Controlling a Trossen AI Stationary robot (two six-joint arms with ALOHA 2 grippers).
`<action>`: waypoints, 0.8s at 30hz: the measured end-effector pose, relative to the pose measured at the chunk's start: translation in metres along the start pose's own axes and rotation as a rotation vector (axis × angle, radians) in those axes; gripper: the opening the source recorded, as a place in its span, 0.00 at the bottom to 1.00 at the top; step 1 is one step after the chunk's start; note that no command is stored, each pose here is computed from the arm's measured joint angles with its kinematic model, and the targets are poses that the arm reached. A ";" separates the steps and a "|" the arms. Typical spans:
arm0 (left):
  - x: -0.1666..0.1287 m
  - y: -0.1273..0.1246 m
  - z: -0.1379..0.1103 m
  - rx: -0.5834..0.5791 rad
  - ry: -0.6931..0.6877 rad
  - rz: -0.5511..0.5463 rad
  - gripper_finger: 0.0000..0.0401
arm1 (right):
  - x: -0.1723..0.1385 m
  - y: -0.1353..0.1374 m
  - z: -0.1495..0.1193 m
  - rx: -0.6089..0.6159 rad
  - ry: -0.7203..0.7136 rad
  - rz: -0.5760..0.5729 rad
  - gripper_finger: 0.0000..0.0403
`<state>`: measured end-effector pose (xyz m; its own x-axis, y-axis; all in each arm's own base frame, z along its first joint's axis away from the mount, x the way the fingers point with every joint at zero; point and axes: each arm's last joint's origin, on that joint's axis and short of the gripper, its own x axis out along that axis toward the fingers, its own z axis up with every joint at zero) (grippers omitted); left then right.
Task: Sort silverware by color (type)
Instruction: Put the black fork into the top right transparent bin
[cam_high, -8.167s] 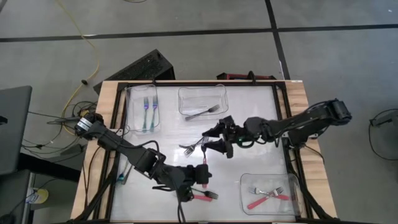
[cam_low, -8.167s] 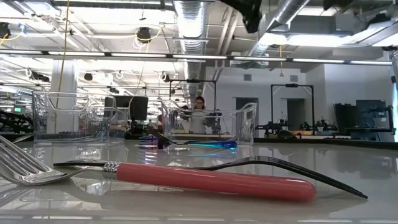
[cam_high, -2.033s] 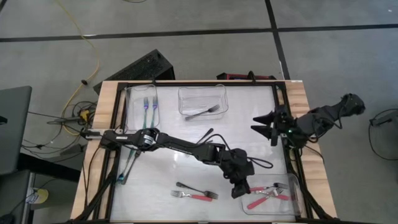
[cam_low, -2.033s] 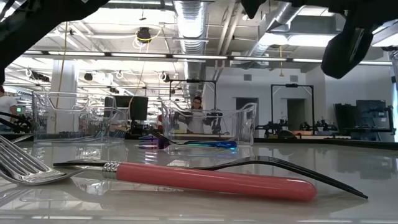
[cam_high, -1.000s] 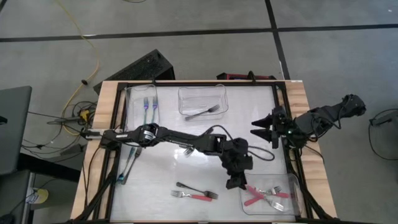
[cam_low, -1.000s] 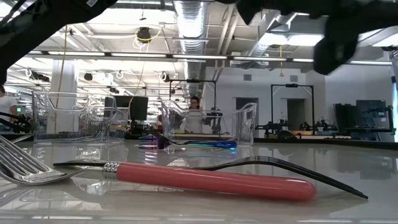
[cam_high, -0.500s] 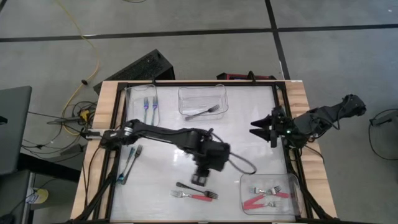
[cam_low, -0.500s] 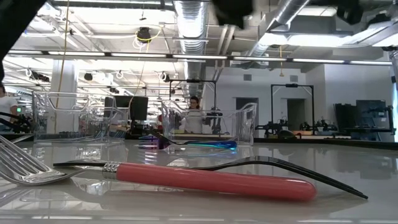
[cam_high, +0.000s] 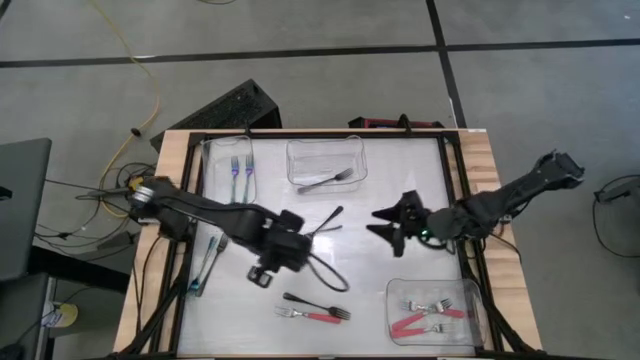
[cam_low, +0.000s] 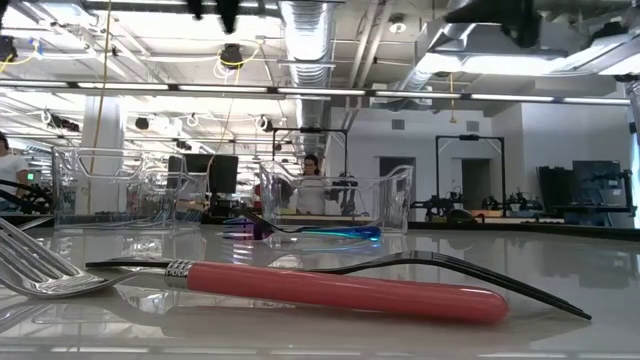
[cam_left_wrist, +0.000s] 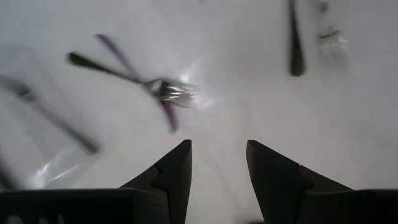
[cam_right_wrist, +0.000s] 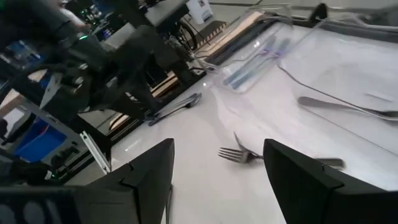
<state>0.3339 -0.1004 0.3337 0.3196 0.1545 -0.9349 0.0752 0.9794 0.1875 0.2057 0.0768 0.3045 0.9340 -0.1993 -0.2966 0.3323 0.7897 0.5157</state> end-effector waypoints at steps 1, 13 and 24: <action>0.003 0.000 -0.012 -0.015 -0.021 -0.026 0.35 | 0.007 0.002 -0.003 -0.002 -0.003 0.002 0.67; 0.075 -0.002 -0.145 -0.658 -0.235 -0.250 0.35 | 0.083 -0.001 -0.042 -0.069 0.014 -0.097 0.67; 0.097 -0.035 -0.114 -0.395 -0.596 -0.329 0.35 | 0.137 -0.009 -0.042 -0.094 0.176 0.145 0.67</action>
<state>0.2547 -0.1053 0.2017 0.8002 -0.1377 -0.5837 -0.0520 0.9537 -0.2963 0.3253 0.0667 0.2254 0.9310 0.0180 -0.3646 0.1747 0.8550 0.4883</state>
